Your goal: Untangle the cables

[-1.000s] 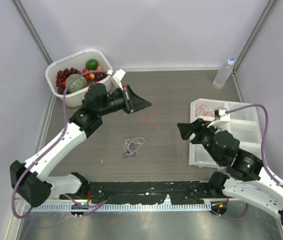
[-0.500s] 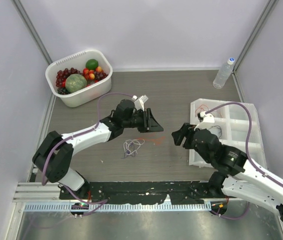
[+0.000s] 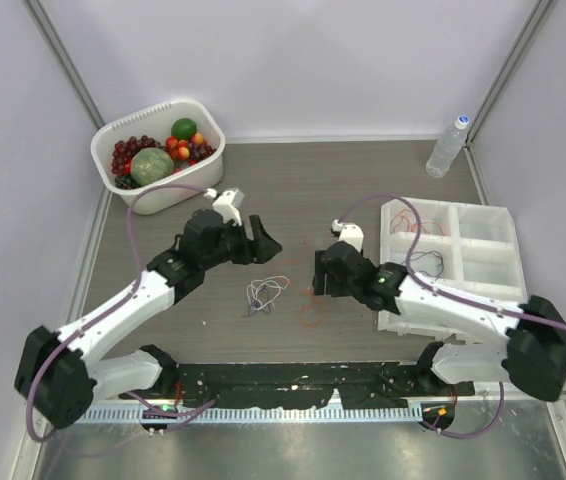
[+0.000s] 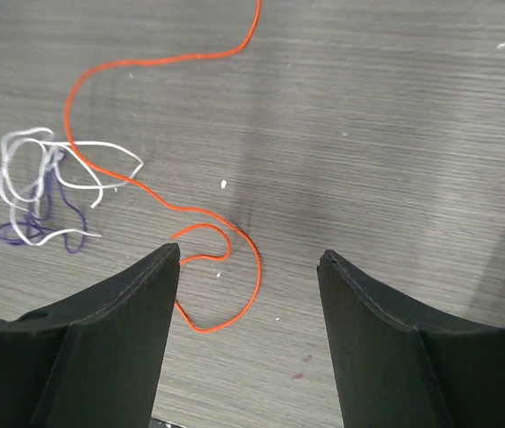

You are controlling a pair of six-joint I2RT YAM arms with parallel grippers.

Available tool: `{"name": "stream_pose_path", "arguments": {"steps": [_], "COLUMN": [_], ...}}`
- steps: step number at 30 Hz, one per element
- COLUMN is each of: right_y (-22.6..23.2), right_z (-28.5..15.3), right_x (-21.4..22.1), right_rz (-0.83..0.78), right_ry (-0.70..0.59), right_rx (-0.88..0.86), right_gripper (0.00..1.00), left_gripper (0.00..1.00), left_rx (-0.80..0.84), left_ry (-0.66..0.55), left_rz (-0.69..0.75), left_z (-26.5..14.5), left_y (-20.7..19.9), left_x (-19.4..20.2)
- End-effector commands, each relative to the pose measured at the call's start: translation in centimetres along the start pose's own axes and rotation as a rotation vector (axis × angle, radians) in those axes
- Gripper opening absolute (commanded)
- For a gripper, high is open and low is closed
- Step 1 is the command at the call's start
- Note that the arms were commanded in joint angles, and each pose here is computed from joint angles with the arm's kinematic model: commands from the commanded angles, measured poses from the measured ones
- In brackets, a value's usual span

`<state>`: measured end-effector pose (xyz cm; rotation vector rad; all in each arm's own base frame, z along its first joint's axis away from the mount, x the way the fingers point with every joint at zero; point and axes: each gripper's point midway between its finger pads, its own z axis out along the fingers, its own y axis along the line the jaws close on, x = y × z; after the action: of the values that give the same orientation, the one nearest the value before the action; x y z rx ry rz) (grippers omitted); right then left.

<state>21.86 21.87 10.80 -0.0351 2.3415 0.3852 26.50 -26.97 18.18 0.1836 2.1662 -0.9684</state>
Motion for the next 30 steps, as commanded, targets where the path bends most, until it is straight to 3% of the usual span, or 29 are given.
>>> {"name": "stream_pose_path", "arguments": {"steps": [1,8,15,25,29,30], "right_y": [3.5,3.5,4.0,5.1,4.5,4.0], "right_z": [1.6,4.9,6.2,6.0,7.2,7.7], "right_x": [-0.2,1.5,3.3,4.7,5.1,5.0], "right_rz": [-0.135,-0.359,-0.377,-0.377,-0.400,-0.409], "right_ry": [0.087,0.185,0.253,0.260,0.280,0.273], "right_rx": [-0.094,-0.076,-0.103,-0.203,-0.155,-0.118], "right_gripper": [0.68,0.68,0.60,0.57,0.56,0.51], "left_gripper": [0.75,0.77,0.77,0.76,0.76,0.76], "left_rx": [-0.182,-0.165,-0.176,-0.215,-0.216,-0.218], "left_ry": [-0.153,-0.190,-0.195,-0.202,-0.200,-0.200], "left_rz": [0.033,0.040,0.109,0.187,0.199,0.204], "left_z": [-2.7,-2.9,-2.4,-1.4,-1.4,-1.4], "left_y": [4.5,5.7,5.7,6.6,6.4,6.4], "left_x": [-0.9,0.5,1.7,3.7,3.8,3.8]}}
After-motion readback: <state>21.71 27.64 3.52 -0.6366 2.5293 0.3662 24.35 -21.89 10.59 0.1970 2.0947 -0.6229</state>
